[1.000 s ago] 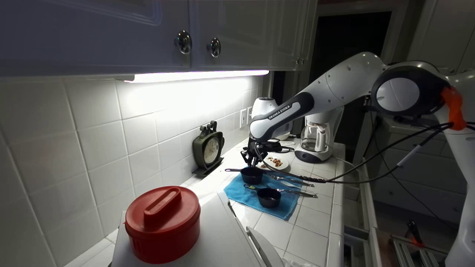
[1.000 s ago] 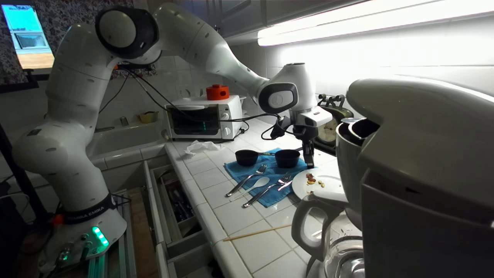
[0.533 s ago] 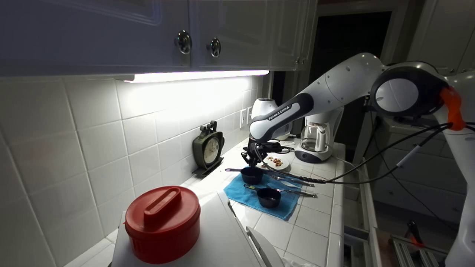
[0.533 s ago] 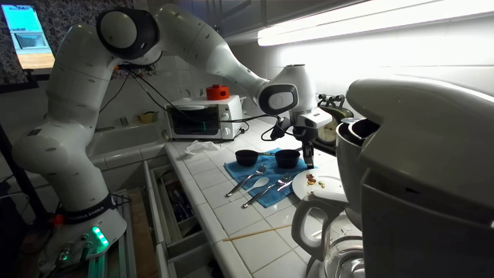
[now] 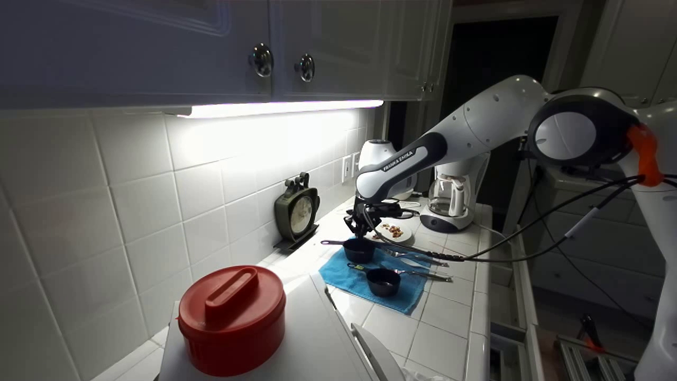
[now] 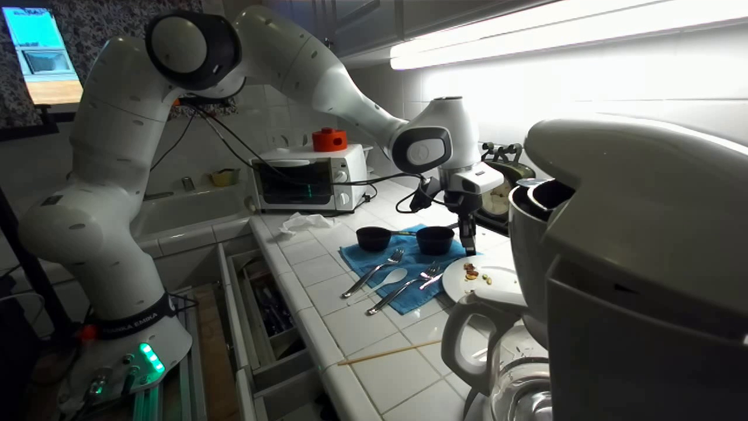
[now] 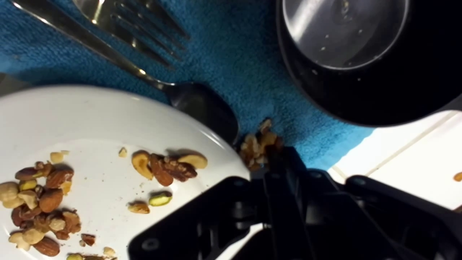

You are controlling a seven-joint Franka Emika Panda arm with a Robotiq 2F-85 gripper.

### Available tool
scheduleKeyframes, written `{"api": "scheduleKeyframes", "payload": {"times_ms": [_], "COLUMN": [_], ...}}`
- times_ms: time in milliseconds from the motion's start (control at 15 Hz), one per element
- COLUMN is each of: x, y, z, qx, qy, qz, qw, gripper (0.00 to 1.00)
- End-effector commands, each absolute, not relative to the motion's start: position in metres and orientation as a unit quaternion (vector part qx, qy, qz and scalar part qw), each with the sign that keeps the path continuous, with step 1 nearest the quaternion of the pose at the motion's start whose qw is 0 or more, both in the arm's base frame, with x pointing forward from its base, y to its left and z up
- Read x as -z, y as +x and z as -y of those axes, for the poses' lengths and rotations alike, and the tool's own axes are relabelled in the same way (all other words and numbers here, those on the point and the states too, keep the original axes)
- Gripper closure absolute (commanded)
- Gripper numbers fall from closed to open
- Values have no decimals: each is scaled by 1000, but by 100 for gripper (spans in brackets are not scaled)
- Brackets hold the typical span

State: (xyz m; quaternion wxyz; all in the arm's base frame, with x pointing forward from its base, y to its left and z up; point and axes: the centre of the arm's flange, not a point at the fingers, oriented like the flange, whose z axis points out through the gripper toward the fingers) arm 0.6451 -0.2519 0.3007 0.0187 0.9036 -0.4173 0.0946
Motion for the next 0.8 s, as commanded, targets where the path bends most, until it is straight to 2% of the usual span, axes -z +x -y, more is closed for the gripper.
{"api": "scheduleKeyframes", "payload": {"times_ms": [0, 733], "x": [-311, -338], "y": [640, 625], "z": [251, 257], "qx": [-102, -122], "qy": [903, 898], "qz": [418, 422], "qw": [12, 10], "gripper": [93, 93]}}
